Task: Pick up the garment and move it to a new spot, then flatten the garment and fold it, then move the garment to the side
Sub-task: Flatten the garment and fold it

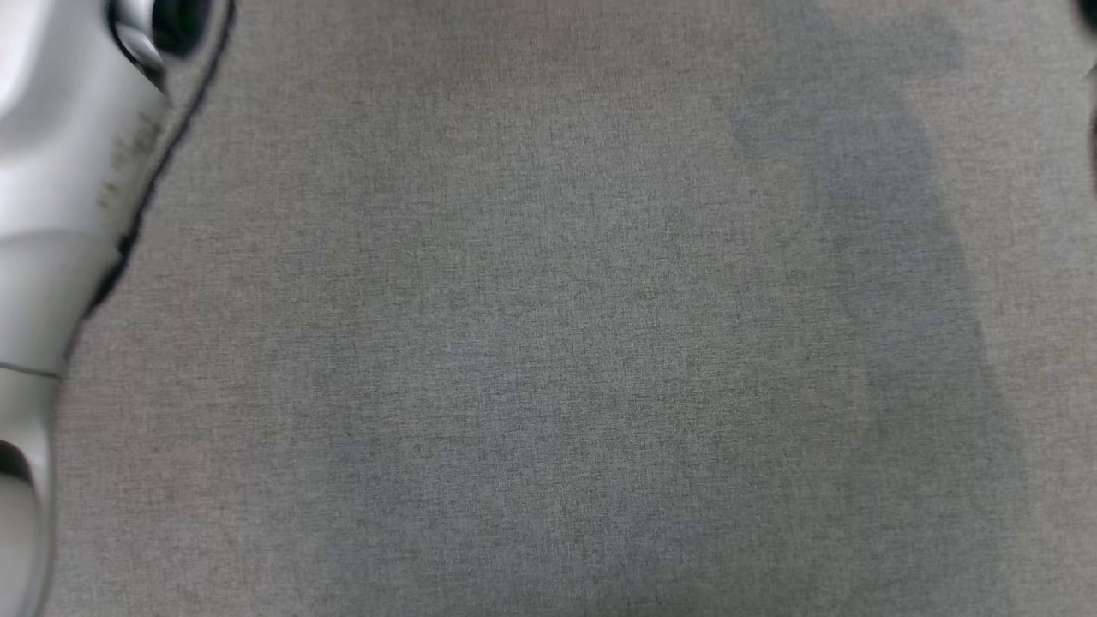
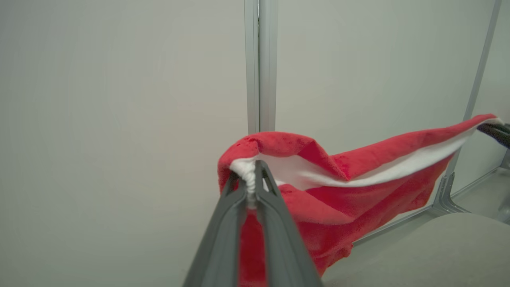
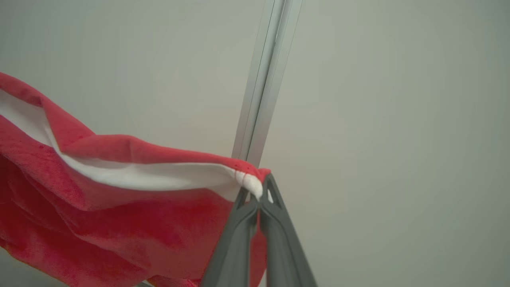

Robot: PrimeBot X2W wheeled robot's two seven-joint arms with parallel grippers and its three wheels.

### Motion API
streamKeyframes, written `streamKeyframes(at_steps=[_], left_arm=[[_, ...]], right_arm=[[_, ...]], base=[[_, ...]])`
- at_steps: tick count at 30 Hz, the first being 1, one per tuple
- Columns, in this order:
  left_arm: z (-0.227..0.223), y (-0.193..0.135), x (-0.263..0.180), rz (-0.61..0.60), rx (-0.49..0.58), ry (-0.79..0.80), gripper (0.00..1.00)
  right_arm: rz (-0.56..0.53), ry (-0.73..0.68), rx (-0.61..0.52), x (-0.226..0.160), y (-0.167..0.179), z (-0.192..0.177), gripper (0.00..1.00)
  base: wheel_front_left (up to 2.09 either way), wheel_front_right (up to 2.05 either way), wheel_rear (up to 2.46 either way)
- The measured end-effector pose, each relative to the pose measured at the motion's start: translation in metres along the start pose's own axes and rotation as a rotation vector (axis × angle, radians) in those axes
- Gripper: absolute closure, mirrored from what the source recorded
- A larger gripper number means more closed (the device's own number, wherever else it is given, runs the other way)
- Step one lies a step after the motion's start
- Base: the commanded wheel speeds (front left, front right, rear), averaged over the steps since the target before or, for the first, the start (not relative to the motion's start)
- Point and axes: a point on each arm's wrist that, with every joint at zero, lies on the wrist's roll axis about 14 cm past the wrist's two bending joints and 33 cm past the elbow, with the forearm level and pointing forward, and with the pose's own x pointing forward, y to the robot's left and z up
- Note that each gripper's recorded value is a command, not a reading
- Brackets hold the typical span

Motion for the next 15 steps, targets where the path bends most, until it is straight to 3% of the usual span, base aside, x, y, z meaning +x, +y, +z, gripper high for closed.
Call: streamKeyframes(at_steps=[5, 11, 15], left_arm=[[-0.085, -0.014, -0.037, -0.049, 0.048, 0.214, 1.00], [-0.129, -0.039, -0.093, -0.093, 0.055, 0.346, 1.00], [-0.145, -0.059, -0.131, -0.148, 0.098, 0.417, 1.00]], right_arm=[[0.050, 0.222, 0.071, -0.041, 0.038, -0.087, 1.00], [0.096, 0.422, 0.105, -0.104, 0.066, -0.138, 1.00], [0.137, 0.510, 0.094, -0.141, 0.077, -0.150, 1.00]], base=[[0.00, 0.00, 0.00], [0.00, 0.00, 0.00], [0.00, 0.00, 0.00]])
